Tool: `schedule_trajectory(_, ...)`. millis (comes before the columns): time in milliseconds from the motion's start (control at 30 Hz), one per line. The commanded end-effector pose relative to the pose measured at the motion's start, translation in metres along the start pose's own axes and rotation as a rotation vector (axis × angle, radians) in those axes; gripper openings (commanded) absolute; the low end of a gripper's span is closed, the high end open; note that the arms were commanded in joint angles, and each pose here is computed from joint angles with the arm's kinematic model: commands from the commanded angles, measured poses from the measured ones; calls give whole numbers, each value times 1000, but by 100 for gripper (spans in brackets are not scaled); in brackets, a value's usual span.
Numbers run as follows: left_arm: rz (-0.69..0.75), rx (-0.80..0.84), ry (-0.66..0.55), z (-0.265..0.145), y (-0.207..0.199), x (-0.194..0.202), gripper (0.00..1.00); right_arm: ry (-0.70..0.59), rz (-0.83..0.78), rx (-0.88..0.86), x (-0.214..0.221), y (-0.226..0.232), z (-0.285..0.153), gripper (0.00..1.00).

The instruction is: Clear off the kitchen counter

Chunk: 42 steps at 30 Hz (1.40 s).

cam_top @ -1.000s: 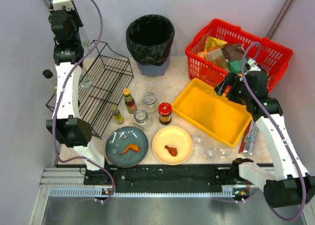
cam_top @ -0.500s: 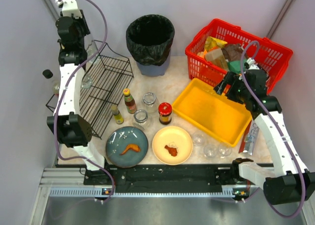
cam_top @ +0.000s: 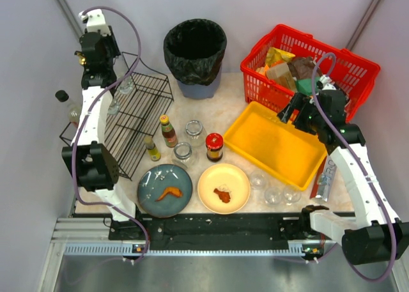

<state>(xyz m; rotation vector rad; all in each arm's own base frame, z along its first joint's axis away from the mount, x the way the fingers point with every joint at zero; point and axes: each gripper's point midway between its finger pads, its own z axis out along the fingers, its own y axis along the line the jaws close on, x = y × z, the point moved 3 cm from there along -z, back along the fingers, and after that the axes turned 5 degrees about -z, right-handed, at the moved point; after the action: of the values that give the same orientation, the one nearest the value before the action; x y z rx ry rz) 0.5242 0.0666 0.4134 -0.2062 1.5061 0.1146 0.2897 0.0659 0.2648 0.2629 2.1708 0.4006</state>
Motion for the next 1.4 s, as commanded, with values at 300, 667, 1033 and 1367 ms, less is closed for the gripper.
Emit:
schedule_trajectory(300, -86, 29, -203, -10, 4, -53, 42, -107, -29, -21, -28, 8, -18, 83)
schedule_trajectory(667, -99, 30, -220, -21, 3, -76, 98, -135, -29, -16, -31, 7, -26, 83)
schedule_trajectory(1033, -167, 169, -254, -80, -18, -150, 98, -155, -27, -51, -33, 13, -36, 84)
schedule_trajectory(1367, -329, 602, 80, -159, -84, -85, 97, -86, 1, -145, -19, 26, -37, 84)
